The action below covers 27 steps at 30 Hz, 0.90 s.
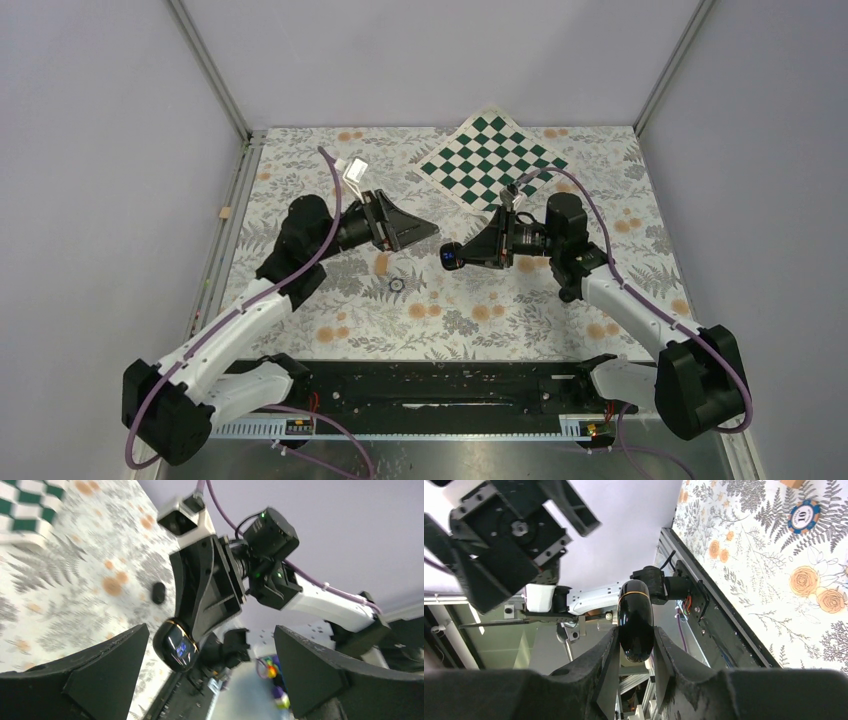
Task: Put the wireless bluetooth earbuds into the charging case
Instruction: Place the charging case with the earbuds in the charging case.
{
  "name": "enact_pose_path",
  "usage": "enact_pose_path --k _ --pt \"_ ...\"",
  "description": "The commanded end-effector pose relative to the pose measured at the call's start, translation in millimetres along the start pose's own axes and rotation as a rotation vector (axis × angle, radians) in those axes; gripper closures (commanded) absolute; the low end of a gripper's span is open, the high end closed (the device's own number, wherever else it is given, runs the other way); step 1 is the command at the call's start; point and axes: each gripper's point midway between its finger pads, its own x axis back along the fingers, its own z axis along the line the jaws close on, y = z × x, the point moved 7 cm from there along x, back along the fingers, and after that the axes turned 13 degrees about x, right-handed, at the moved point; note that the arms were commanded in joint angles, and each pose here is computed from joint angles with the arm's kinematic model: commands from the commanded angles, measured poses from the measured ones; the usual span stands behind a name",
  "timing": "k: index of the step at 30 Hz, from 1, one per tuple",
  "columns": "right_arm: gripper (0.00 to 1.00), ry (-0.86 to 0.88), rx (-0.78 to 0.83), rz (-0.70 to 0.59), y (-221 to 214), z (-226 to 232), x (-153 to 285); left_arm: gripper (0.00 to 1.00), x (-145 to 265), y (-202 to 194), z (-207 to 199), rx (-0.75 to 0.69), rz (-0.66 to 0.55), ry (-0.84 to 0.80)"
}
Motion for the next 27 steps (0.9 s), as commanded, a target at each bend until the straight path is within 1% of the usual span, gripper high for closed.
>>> enact_pose_path --k 1,4,10,18,22,27 --pt "1.00 -0.034 0.031 -0.011 -1 -3 3 0.01 15 14 6 -0.175 -0.081 0.190" --pt "1.00 -0.080 0.028 -0.015 -4 -16 5 0.01 18 15 13 -0.167 -0.102 0.253" --pt "1.00 -0.279 -0.026 0.031 -23 -74 5 0.01 22 8 40 -0.116 -0.106 0.364" --pt "1.00 -0.398 -0.083 0.066 -38 -123 2 0.01 29 4 52 -0.109 -0.119 0.431" --pt "1.00 -0.523 -0.085 0.104 -43 -153 5 0.01 30 2 57 -0.103 -0.120 0.445" --pt "1.00 -0.563 -0.086 0.125 -43 -168 5 0.01 32 0 59 -0.096 -0.113 0.453"
